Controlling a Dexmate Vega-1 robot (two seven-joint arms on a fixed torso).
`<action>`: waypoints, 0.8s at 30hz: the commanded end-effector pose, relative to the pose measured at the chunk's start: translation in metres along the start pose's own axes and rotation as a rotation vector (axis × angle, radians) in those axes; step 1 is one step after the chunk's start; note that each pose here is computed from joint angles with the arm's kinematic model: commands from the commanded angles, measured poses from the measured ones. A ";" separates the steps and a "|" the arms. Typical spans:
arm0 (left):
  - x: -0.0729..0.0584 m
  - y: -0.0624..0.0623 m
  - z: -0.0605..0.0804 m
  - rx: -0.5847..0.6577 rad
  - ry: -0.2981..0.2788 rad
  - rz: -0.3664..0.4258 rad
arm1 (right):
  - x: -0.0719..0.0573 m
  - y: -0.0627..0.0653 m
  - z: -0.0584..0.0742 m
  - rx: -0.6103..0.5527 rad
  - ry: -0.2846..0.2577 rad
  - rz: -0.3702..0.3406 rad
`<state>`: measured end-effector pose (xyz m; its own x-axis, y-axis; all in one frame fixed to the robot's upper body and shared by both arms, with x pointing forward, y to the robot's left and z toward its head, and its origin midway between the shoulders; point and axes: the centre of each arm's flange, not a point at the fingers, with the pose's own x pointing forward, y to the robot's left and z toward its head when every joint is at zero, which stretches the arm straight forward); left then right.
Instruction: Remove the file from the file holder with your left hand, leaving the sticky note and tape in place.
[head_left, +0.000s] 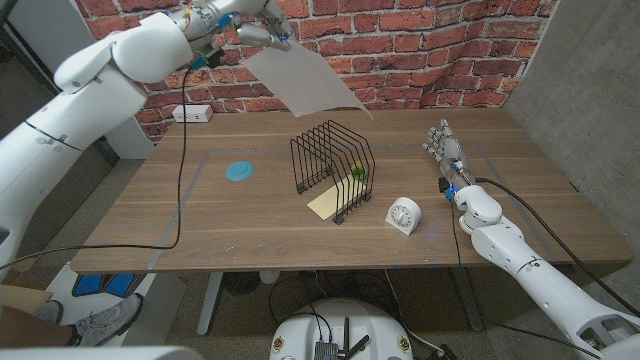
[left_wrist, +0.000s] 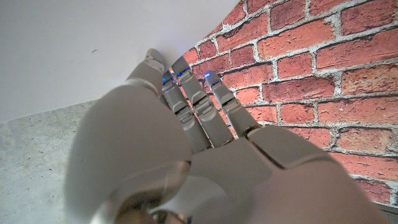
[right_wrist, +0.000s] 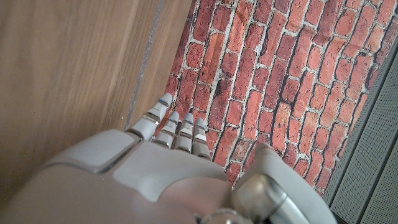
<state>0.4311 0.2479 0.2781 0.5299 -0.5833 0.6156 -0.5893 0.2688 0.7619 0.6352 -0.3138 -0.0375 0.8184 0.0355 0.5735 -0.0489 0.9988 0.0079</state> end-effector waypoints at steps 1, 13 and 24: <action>-0.014 0.004 -0.010 -0.014 0.070 0.036 | 0.003 0.001 0.000 -0.005 0.004 0.003; -0.035 0.004 -0.025 -0.079 0.184 0.089 | 0.001 0.001 0.002 -0.007 0.005 0.004; -0.050 -0.002 -0.031 -0.176 0.302 0.118 | 0.002 0.001 0.006 -0.011 -0.002 0.013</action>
<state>0.4240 0.2850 0.2624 0.5859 -0.4121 0.6978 -0.5827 0.3841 0.7162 0.6349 -0.3126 -0.0348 0.8199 0.0421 0.5710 -0.0503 0.9987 -0.0014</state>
